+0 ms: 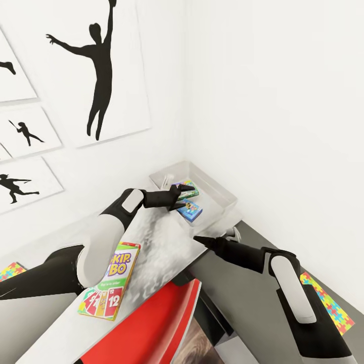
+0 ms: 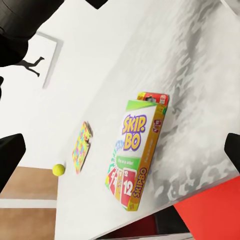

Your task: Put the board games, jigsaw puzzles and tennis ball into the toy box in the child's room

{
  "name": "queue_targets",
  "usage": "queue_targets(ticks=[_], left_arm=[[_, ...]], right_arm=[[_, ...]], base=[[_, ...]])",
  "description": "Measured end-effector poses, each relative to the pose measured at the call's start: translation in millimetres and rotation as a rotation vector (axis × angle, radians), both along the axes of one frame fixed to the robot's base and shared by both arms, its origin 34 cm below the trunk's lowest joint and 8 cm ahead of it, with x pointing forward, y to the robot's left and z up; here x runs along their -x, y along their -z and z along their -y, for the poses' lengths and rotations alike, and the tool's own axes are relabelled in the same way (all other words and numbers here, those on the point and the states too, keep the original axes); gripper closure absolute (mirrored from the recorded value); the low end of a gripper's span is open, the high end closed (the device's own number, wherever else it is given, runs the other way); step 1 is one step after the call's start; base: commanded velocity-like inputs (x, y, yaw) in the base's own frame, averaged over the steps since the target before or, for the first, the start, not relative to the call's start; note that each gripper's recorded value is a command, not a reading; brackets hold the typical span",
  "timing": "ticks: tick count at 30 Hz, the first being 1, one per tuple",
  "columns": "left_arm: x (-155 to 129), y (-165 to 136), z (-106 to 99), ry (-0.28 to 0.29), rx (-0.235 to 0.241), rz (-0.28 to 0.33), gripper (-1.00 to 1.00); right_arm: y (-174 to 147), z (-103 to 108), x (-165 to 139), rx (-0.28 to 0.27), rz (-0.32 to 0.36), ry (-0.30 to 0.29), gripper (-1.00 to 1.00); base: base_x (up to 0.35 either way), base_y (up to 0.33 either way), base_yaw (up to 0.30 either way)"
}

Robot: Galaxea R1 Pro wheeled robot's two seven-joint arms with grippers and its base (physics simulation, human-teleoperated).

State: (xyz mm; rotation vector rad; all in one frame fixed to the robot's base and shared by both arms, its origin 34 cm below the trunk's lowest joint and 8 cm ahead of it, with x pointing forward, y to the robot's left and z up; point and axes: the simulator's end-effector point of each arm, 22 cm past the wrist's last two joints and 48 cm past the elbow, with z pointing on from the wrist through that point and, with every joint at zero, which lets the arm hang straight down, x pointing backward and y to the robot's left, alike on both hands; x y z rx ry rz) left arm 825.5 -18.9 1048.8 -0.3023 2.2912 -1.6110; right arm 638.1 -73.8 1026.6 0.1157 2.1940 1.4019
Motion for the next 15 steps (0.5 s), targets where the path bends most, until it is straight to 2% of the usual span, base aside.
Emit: queue_targets(ticks=[2, 6, 9, 15], left_arm=[[0.2, -2.3, 0.9, 0.002, 0.011, 0.003, -1.00], [0.9, -22.2, 6.5, 0.016, 0.096, 0.036, -1.00], [1.1, -31.3, 8.2, 0.021, 0.130, 0.053, -1.00], [3.1, -40.9, 9.6, 0.030, 0.152, 0.067, -1.00]], right_arm=[[-0.1, 0.1, 0.0, 0.000, 0.000, 0.000, -1.00], [0.3, 1.2, -0.2, 0.001, 0.000, 0.001, -1.00], [0.3, 1.5, -0.2, 0.002, 0.000, 0.001, -1.00], [-5.4, 0.7, 0.5, -0.008, 0.011, -0.003, -1.00]], base=[[0.000, 0.000, 0.000], [0.000, 0.000, 0.000], [0.000, 0.000, 0.000], [0.000, 0.000, 0.000]])
